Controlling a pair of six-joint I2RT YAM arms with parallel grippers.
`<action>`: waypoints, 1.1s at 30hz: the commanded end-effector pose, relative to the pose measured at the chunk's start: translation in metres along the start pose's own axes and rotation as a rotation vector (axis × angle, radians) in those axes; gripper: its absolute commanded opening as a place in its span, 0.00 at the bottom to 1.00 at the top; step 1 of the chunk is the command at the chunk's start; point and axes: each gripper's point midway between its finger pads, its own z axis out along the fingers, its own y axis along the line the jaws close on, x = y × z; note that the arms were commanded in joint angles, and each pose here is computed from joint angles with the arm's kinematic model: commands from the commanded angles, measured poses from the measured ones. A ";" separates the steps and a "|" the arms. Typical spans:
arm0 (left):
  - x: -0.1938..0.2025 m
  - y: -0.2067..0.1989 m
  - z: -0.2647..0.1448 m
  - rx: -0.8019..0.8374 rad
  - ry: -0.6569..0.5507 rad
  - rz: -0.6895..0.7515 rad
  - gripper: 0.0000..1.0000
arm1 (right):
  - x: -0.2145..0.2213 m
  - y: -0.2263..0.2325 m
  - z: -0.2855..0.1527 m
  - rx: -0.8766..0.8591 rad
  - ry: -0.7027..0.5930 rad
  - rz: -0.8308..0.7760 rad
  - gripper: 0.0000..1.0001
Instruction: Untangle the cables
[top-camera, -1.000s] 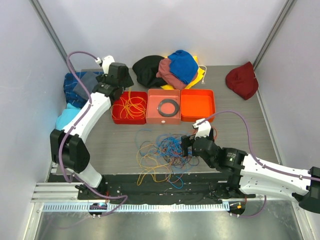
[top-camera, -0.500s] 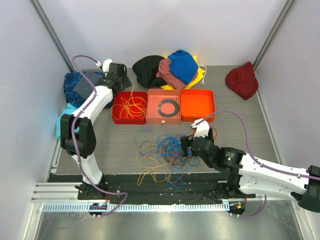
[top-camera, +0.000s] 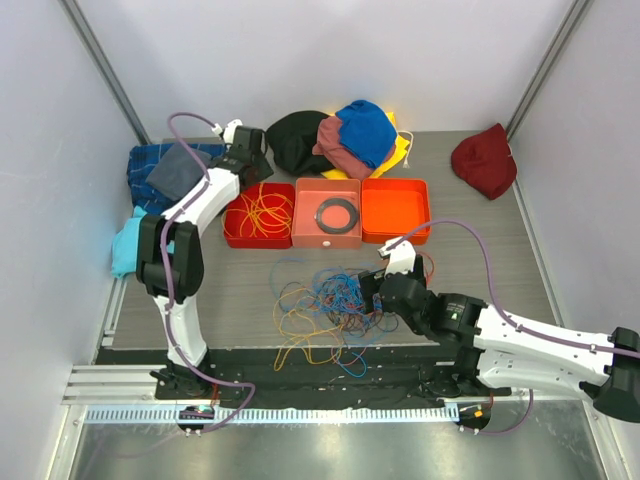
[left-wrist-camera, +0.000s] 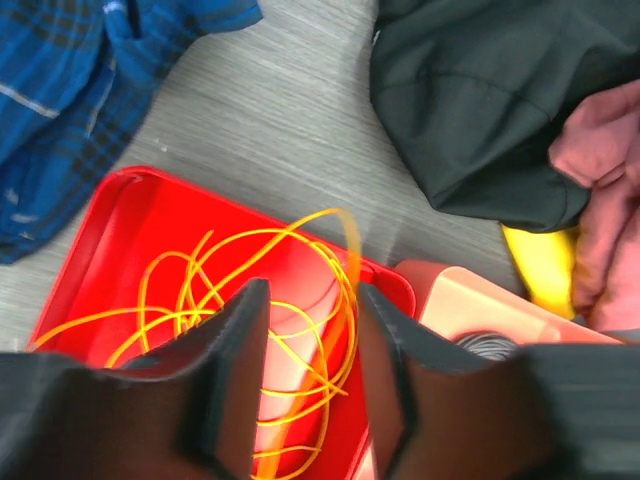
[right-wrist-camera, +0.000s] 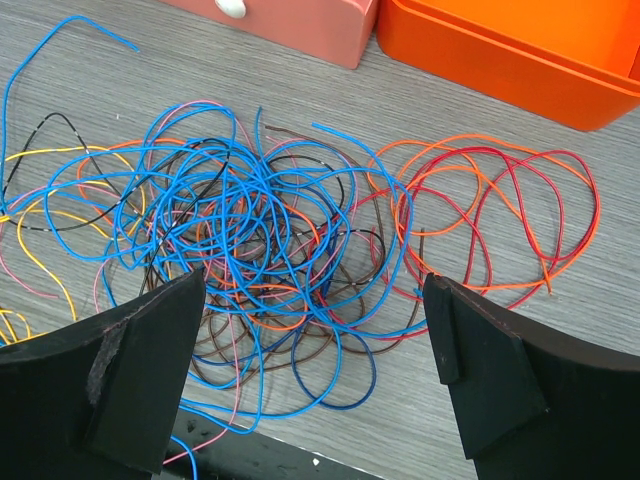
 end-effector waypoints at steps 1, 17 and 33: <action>-0.011 -0.016 0.004 0.038 -0.035 -0.010 0.26 | -0.025 0.002 -0.003 0.010 -0.063 0.032 1.00; 0.044 0.067 -0.044 -0.153 0.060 0.063 0.00 | -0.026 0.010 -0.001 -0.016 -0.062 0.048 1.00; -0.007 0.063 -0.024 -0.227 0.023 0.060 0.27 | -0.037 0.005 -0.016 -0.039 -0.094 0.106 1.00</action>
